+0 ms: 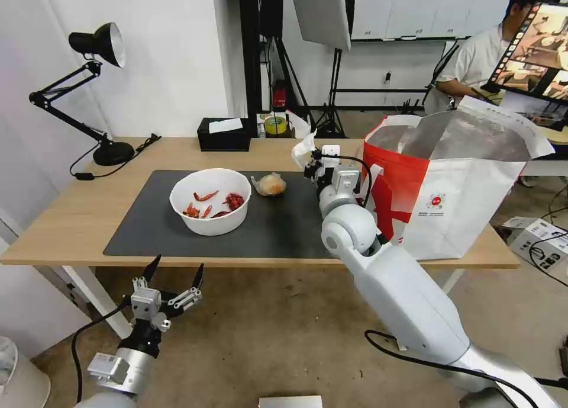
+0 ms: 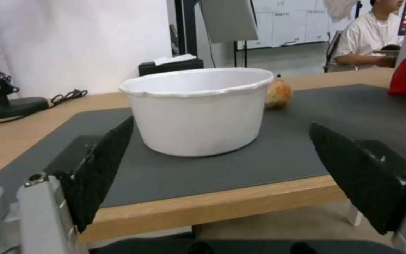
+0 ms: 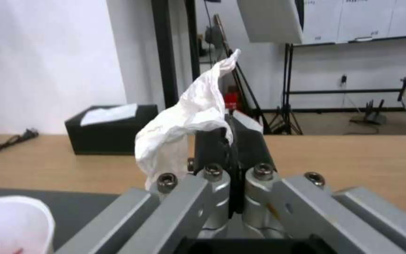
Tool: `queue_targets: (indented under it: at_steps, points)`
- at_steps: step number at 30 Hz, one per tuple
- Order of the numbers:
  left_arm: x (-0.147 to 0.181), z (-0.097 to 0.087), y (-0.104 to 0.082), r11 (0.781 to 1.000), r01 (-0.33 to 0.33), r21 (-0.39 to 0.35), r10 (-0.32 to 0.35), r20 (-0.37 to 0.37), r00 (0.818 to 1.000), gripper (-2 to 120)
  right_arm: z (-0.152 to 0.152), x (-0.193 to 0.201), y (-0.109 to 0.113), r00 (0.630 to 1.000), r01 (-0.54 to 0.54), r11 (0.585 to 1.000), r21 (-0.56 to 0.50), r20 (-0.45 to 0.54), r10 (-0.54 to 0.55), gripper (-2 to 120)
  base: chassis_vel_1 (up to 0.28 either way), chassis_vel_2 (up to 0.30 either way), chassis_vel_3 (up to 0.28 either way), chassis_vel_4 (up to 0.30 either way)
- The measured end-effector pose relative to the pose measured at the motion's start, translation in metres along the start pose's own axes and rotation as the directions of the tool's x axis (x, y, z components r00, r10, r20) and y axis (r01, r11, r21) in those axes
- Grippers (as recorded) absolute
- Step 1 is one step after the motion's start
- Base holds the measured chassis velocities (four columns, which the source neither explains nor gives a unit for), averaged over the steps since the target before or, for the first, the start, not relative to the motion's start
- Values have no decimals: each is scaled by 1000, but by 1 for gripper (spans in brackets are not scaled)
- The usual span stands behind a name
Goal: Pick up the trash from the table and place it into the takeout bag.
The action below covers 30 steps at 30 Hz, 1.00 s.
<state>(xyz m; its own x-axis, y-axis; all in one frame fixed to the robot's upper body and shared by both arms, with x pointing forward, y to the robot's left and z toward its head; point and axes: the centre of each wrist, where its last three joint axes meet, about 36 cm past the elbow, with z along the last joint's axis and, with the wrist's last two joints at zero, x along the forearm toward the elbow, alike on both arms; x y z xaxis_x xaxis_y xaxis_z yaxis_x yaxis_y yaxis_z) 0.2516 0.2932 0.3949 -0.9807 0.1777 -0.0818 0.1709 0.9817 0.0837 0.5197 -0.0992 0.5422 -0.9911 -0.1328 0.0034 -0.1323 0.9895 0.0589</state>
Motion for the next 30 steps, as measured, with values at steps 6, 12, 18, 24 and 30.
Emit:
queue_targets:
  at_steps: [6,12,18,24,30]
  points:
    - [0,0,0,1000,1,1,-1,0,1000,100,-7,1,1,1000,4,1000,-7,13,-4,0,0,0,0,0]
    - [0,0,0,1000,3,1,-3,1,1000,100,-15,4,0,999,4,1000,-16,33,-4,0,0,0,0,0]
    - [0,0,0,1000,5,1,-5,2,1000,100,-16,5,-1,999,4,1000,-18,37,-3,0,0,0,0,0]
    - [0,-1,1,1000,8,2,-8,3,1000,100,-18,7,-2,999,4,1000,-20,44,-3,0,0,0,0,0]
    - [0,0,0,1000,9,3,-9,2,1000,100,-21,10,-5,999,2,1000,-24,54,0,0,0,0,0,0]
